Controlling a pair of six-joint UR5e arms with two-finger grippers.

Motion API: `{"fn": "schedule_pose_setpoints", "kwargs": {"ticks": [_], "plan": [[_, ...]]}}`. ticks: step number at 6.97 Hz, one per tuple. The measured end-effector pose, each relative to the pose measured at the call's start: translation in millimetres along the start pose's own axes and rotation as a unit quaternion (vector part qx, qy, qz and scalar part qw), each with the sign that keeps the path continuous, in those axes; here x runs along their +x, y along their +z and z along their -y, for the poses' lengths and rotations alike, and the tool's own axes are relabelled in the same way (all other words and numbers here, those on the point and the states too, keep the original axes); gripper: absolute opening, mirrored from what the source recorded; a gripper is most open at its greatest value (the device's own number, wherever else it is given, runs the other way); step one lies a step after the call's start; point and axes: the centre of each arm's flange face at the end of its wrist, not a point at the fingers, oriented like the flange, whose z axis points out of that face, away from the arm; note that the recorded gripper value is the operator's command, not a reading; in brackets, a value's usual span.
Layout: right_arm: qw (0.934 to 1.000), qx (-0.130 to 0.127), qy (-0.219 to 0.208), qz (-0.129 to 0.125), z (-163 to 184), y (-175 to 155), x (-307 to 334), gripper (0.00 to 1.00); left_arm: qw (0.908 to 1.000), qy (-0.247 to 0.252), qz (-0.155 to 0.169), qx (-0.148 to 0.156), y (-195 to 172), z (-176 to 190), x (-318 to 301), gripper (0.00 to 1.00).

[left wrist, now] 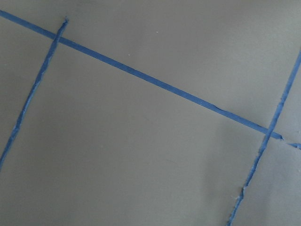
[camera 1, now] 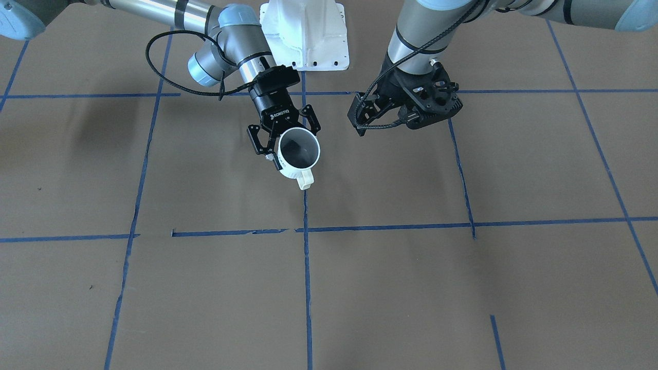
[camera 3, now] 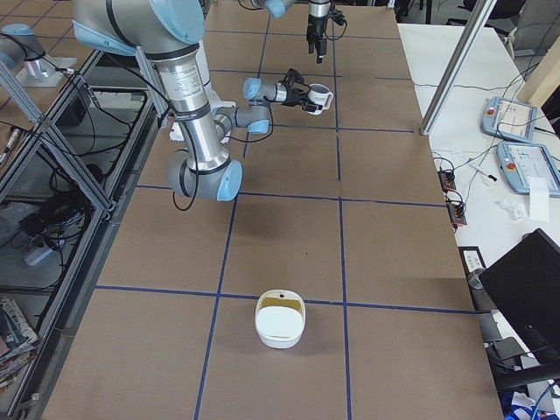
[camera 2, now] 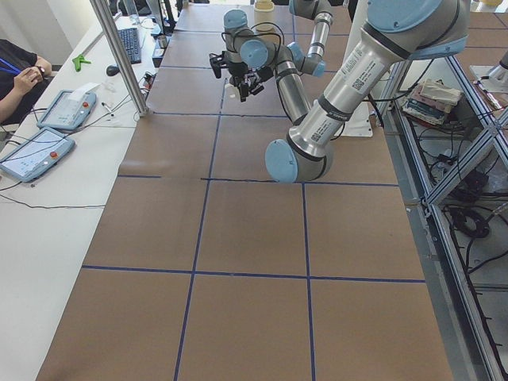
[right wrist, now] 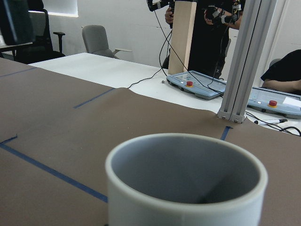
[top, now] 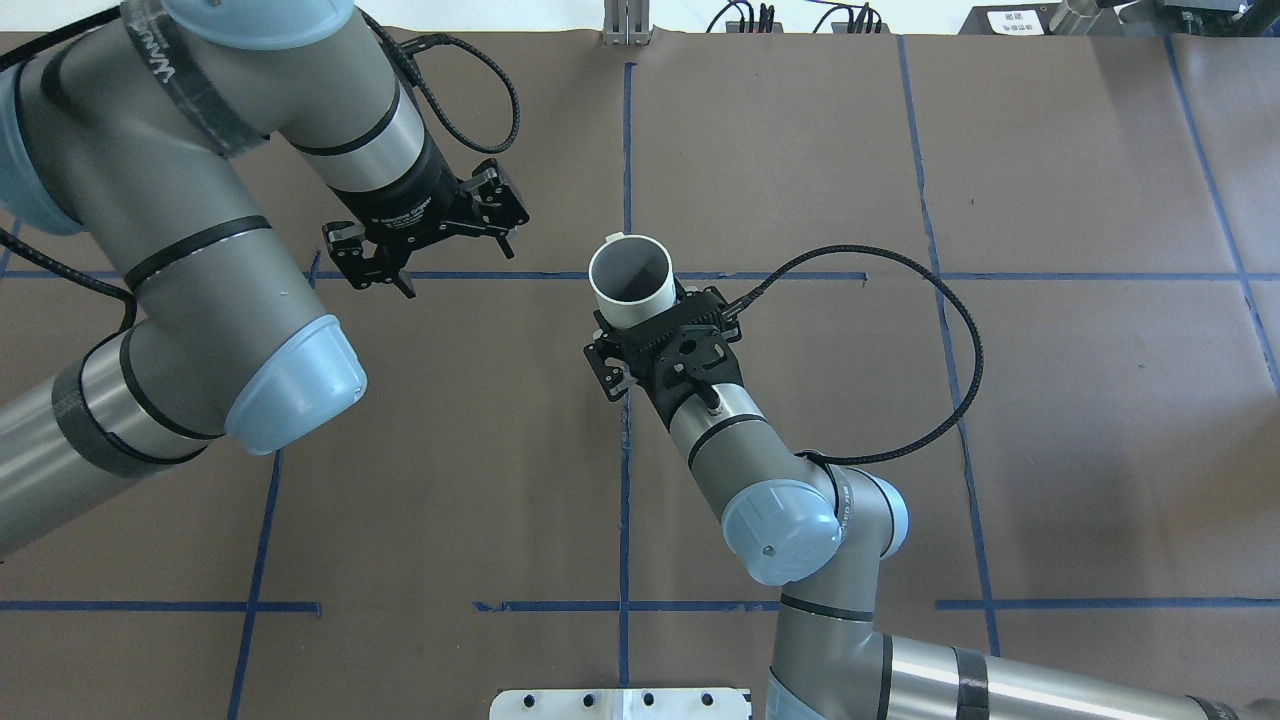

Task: Left arm hands cup to right arm to dump lemon

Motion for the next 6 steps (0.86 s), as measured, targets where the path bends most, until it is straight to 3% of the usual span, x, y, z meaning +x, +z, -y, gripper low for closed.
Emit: {"fn": "schedule_pose_setpoints", "kwargs": {"ticks": [3,6], "plan": [[1.0000,0.005,-0.002,-0.002,-6.6,-8.8,-19.6,0.57,0.9999,0.008,-0.003,-0.008,3.1,-7.6,34.2,1.00],[1.0000,0.006,-0.003,-0.002,-6.7,-10.6,-23.5,0.59,0.9996,0.021,-0.002,-0.020,29.6,-15.2,53.4,1.00]]}}
